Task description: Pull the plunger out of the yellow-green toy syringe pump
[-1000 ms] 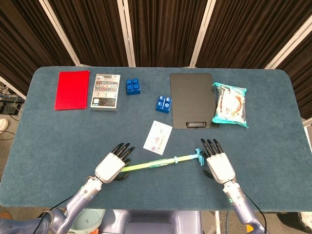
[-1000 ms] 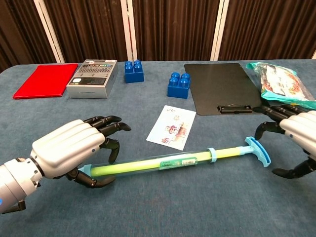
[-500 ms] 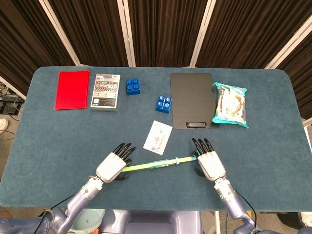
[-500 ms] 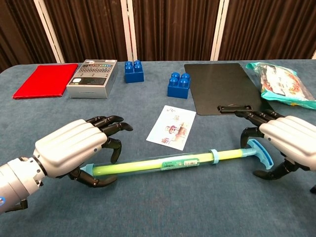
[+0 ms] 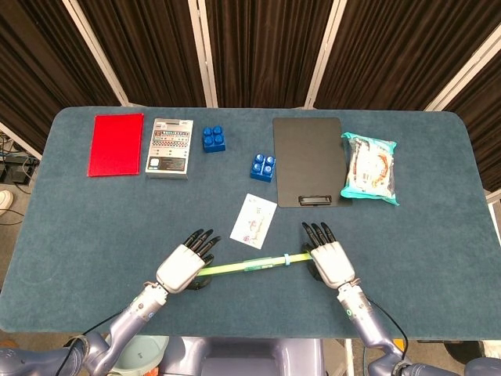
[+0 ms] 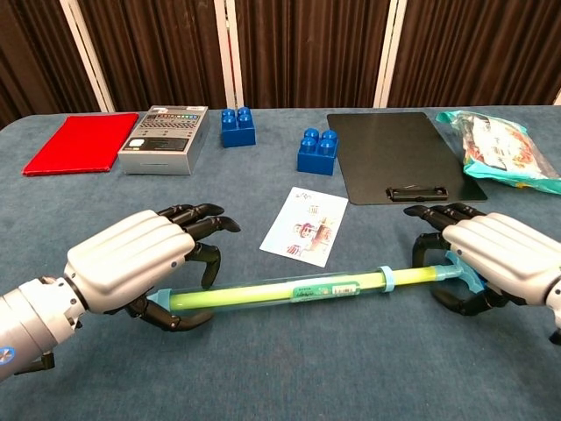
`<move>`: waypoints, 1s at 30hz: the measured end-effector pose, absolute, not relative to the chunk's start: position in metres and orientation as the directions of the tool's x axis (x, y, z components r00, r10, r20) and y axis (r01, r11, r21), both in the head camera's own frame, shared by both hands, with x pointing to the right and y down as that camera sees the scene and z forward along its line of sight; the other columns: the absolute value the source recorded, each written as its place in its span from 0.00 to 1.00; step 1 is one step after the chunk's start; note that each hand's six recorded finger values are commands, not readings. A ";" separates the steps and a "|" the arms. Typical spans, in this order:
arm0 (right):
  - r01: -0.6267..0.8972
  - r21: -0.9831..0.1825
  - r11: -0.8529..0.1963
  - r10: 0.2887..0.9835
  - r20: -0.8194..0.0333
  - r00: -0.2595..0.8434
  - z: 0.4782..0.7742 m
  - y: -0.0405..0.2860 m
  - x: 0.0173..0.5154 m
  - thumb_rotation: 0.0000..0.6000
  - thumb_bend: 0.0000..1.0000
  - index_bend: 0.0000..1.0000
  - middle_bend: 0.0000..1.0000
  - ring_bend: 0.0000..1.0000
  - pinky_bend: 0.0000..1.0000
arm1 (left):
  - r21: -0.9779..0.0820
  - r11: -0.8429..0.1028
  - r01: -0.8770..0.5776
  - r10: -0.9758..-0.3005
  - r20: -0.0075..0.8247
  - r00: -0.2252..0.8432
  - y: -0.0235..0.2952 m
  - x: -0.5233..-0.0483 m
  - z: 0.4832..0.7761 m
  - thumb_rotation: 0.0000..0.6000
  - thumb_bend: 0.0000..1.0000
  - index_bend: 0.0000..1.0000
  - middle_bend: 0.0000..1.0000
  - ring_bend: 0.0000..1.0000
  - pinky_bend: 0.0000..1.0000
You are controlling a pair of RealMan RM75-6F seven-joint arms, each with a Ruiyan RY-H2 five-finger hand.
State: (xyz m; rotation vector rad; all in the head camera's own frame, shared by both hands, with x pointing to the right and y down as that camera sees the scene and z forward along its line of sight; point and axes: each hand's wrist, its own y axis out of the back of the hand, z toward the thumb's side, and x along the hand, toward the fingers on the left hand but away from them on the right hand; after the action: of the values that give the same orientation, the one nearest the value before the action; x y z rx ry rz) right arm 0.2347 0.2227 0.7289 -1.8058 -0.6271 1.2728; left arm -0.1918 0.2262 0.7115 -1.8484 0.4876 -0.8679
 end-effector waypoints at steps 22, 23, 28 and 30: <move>-0.058 -0.884 -0.465 0.841 -0.461 0.284 0.717 0.196 0.267 1.00 0.36 0.82 0.19 0.00 0.09 | -0.927 -0.374 0.016 -0.684 0.288 0.670 0.226 -0.200 0.693 1.00 0.46 0.62 0.12 0.06 0.13; -0.059 -0.886 -0.461 0.844 -0.458 0.280 0.715 0.195 0.268 1.00 0.35 0.82 0.19 0.00 0.09 | -0.928 -0.372 0.014 -0.685 0.285 0.670 0.226 -0.201 0.692 1.00 0.46 0.62 0.12 0.06 0.13; -0.079 -0.898 -0.434 0.860 -0.438 0.262 0.702 0.188 0.276 1.00 0.33 0.82 0.19 0.01 0.09 | -0.934 -0.358 -0.003 -0.685 0.261 0.680 0.228 -0.205 0.682 1.00 0.46 0.63 0.13 0.06 0.13; -0.082 -0.902 -0.425 0.867 -0.431 0.251 0.697 0.184 0.280 1.00 0.33 0.82 0.19 0.01 0.09 | -0.936 -0.351 -0.014 -0.687 0.248 0.684 0.229 -0.206 0.676 1.00 0.46 0.62 0.13 0.06 0.13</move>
State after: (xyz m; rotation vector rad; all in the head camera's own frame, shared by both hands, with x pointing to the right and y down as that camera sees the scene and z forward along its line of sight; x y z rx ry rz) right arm 0.2803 0.1839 0.6970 -1.6217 -0.7435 1.3217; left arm -0.2064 0.2287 0.6765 -1.8113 0.5554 -0.7751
